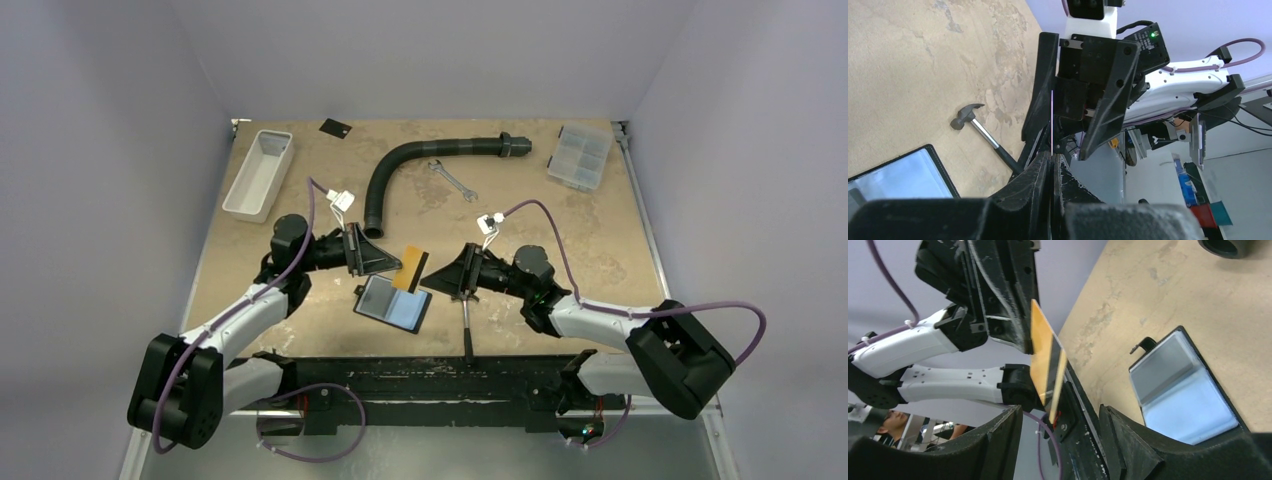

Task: Put the credit cards into the card holder
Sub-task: Insert the credit card into the card holder.

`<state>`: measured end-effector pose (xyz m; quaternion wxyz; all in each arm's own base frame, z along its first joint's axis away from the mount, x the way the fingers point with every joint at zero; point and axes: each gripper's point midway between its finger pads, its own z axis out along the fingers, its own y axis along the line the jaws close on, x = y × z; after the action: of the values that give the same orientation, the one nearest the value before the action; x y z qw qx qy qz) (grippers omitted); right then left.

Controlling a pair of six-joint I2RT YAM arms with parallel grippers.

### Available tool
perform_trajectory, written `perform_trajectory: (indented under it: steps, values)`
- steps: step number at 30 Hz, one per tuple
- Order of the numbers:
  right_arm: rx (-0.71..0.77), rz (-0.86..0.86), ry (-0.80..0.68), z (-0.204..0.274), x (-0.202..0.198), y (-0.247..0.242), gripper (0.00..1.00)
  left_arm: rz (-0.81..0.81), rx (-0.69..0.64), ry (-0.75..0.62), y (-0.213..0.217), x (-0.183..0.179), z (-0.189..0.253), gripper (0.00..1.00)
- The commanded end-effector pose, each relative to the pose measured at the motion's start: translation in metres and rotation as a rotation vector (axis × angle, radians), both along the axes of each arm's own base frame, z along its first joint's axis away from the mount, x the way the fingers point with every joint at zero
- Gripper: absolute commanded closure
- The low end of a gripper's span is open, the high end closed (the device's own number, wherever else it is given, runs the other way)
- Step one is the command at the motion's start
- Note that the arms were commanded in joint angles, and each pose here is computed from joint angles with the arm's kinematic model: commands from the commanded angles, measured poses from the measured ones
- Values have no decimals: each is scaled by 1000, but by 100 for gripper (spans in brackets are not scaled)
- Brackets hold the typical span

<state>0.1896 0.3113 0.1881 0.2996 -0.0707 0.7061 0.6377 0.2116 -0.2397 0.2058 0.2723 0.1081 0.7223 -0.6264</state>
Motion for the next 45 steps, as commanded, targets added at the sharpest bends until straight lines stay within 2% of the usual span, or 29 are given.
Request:
perform_trajectory:
  steps: [1,8,10,12,14,15,16,18,19,21,24,25,28,31,45]
  values:
    - [-10,-34,-64,11,11,1,36,-29,-50,-96,-3,-4,32,100]
    - [65,-10,-82,31,11,11,46,-38,-67,-80,-9,-9,28,100]
    - [86,-3,-80,33,11,12,51,-41,-74,-74,-10,-11,27,100]
    - [108,8,-80,37,8,12,64,-40,-65,-62,-11,-11,22,100]
    - [120,-4,-38,31,5,8,81,-12,2,-30,-10,-4,7,100]
    - [112,-31,-10,24,9,4,93,19,79,-5,-7,2,-8,93]
    - [89,-58,22,13,12,1,100,54,175,15,-2,10,-24,83]
    - [48,-89,73,-6,18,-4,100,162,425,95,21,25,-64,64]
    - [31,-89,91,-12,19,-4,100,208,528,130,33,31,-80,58]
    - [-28,-106,114,-26,26,-1,100,276,645,164,50,42,-99,52]
    - [-160,-57,202,-53,25,16,100,348,672,195,56,53,-111,49]
    - [-175,-34,227,-59,22,22,100,367,690,197,59,57,-116,50]
    - [-167,2,291,-70,15,37,100,357,747,204,63,61,-132,67]
    - [-178,19,346,-85,11,47,100,330,803,249,68,57,-157,78]
    - [-237,130,505,-128,-5,61,100,392,854,348,81,42,-192,90]
